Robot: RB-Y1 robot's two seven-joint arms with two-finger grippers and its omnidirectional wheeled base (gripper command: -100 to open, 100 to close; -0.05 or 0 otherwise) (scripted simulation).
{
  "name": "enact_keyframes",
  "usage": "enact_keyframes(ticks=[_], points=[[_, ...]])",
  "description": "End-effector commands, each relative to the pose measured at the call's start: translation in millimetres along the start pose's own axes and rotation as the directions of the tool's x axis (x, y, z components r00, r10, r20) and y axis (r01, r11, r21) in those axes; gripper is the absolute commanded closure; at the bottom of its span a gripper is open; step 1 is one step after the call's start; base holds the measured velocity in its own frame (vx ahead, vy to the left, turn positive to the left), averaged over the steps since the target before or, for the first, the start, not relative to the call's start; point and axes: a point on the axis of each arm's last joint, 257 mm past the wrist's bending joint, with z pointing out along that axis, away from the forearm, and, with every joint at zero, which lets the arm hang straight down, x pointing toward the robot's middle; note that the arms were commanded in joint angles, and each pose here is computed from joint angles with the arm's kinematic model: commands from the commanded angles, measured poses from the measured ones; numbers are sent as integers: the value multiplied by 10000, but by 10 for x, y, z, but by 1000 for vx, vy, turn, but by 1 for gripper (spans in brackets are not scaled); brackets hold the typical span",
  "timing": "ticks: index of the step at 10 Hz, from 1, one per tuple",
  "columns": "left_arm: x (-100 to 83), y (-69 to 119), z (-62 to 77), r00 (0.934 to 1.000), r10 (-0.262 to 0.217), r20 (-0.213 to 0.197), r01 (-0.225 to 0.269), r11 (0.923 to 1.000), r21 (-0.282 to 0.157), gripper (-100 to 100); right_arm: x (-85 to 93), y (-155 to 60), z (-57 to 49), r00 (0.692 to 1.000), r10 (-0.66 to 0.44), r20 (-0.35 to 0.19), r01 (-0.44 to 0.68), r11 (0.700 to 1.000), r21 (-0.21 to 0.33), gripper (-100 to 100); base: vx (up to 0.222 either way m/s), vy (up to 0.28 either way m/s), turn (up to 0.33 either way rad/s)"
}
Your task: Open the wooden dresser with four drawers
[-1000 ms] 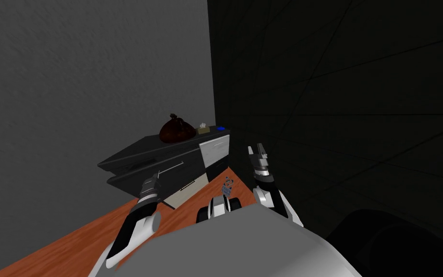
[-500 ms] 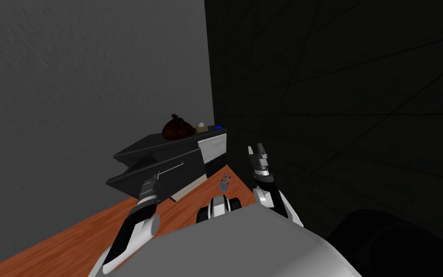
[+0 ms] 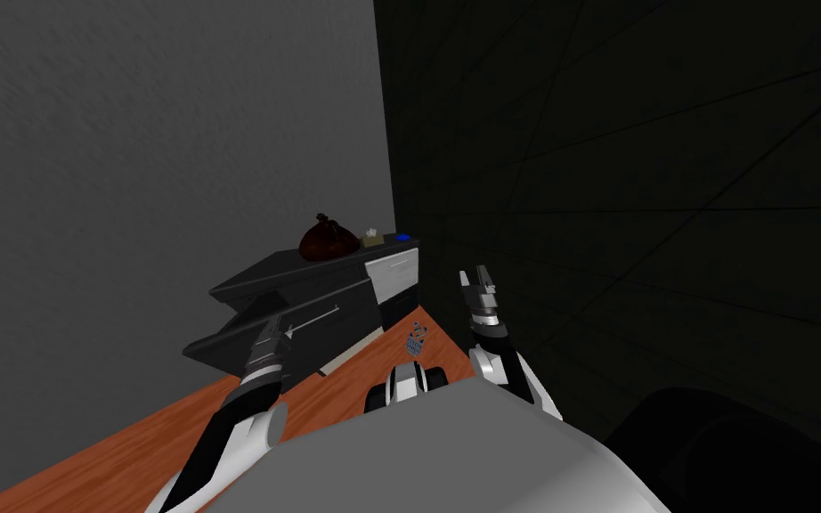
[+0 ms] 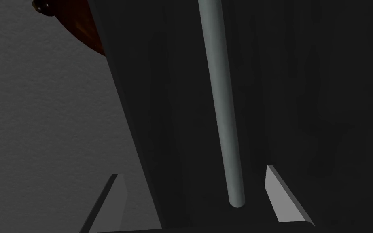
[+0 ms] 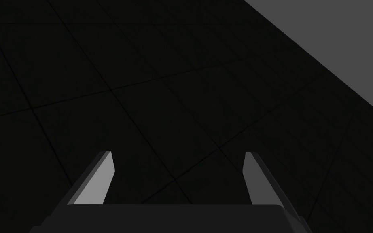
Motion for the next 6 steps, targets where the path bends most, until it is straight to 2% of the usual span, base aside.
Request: enact_keyframes(ticks=[1, 4, 5, 6], points=[[-62, -137, -26, 10000, -10, 30, 10, 10000, -22, -100, 0, 0, 0, 10000, 0, 0, 0, 10000, 0, 0, 19, -1, -12], [-119, -297, -69, 10000, -12, 47, 12, 10000, -34, -100, 0, 0, 0, 10000, 1, 0, -1, 10000, 0, 0, 16, -1, -15], [-105, -243, -68, 10000, -14, 49, 14, 10000, -71, -100, 0, 0, 0, 10000, 0, 0, 0, 10000, 0, 0, 8, 1, -1], [-106, -240, -70, 10000, -16, 47, 16, 9999, -103, 0, 0, 0, 0, 10000, 1, 0, -1, 10000, -1, 0, 0, 0, 0]])
